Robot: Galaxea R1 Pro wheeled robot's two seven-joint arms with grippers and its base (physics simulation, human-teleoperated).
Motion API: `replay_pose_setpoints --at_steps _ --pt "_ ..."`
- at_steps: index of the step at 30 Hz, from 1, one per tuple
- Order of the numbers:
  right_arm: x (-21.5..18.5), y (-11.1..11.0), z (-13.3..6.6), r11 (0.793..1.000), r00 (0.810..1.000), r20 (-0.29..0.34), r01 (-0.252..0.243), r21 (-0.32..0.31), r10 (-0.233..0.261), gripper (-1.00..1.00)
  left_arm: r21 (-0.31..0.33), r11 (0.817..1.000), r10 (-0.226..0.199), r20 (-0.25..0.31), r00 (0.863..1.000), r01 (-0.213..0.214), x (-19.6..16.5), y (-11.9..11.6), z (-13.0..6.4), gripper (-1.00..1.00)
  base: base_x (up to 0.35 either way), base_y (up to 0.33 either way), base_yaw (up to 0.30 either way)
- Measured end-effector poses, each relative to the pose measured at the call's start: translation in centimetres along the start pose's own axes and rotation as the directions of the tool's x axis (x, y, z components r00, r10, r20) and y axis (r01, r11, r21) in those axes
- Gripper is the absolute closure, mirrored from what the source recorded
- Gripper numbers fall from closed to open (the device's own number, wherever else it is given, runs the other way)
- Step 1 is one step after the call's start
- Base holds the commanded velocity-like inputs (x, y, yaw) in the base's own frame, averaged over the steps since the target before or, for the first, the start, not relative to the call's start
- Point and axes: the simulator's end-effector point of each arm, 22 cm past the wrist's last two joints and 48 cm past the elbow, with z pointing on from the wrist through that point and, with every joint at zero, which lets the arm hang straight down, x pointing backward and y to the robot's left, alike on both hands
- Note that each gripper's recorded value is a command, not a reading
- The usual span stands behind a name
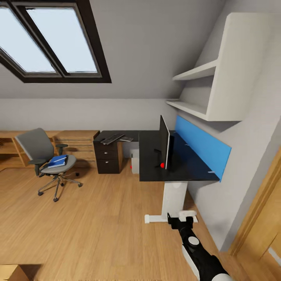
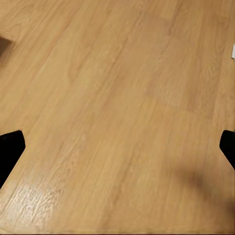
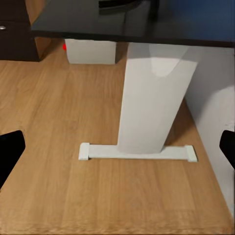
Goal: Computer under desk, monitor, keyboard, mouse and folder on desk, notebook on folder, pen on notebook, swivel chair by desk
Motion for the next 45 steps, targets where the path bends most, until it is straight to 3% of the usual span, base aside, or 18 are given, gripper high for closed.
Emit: replay_pose_setpoints --at_steps 6,12,20,28,31,36,45 --pt "7.9 -0.2 -1.7 1.000 0.995 -0.099 0.011 0.000 -0.011 -1.00 0.004 1.000 0.001 0.000 1.000 -0.001 0.0 -0.1 0.0 -1.00 -0.258 0.000 0.000" --pt "13.4 -0.7 -3.8 1.000 0.984 -0.175 0.021 0.001 -0.021 -1.00 0.009 1.000 0.002 0.001 1.000 -0.002 0.0 -0.2 0.0 -1.00 -0.060 0.000 0.000" --pt "19.8 -1.4 -7.2 0.999 0.952 -0.303 0.037 0.005 -0.034 -1.00 0.005 1.000 0.002 -0.002 1.000 -0.002 0.0 -0.2 -0.1 -1.00 -0.008 0.000 0.000" --pt "20.7 -2.0 -8.7 0.999 0.941 -0.339 0.022 0.026 -0.012 -1.00 0.001 1.000 0.000 -0.012 1.000 0.000 -0.2 0.0 -0.9 -1.00 0.000 0.000 0.000" --pt "21.0 -1.9 -9.2 0.999 0.936 -0.351 0.019 0.027 -0.008 -1.00 0.001 1.000 -0.003 -0.042 0.999 0.003 0.3 0.0 -1.1 -1.00 0.000 0.000 0.000" --pt "21.8 -1.2 -10.5 1.000 0.929 -0.371 0.013 0.019 -0.005 -1.00 -0.002 1.000 -0.010 -0.108 0.994 0.009 1.4 0.2 -1.7 -1.00 0.000 0.000 0.000" --pt "21.9 1.7 -11.2 1.000 0.926 -0.378 -0.014 -0.007 0.010 -1.00 0.000 1.000 -0.013 -0.133 0.991 0.013 1.8 0.2 -1.9 -1.00 0.000 0.000 -0.042"
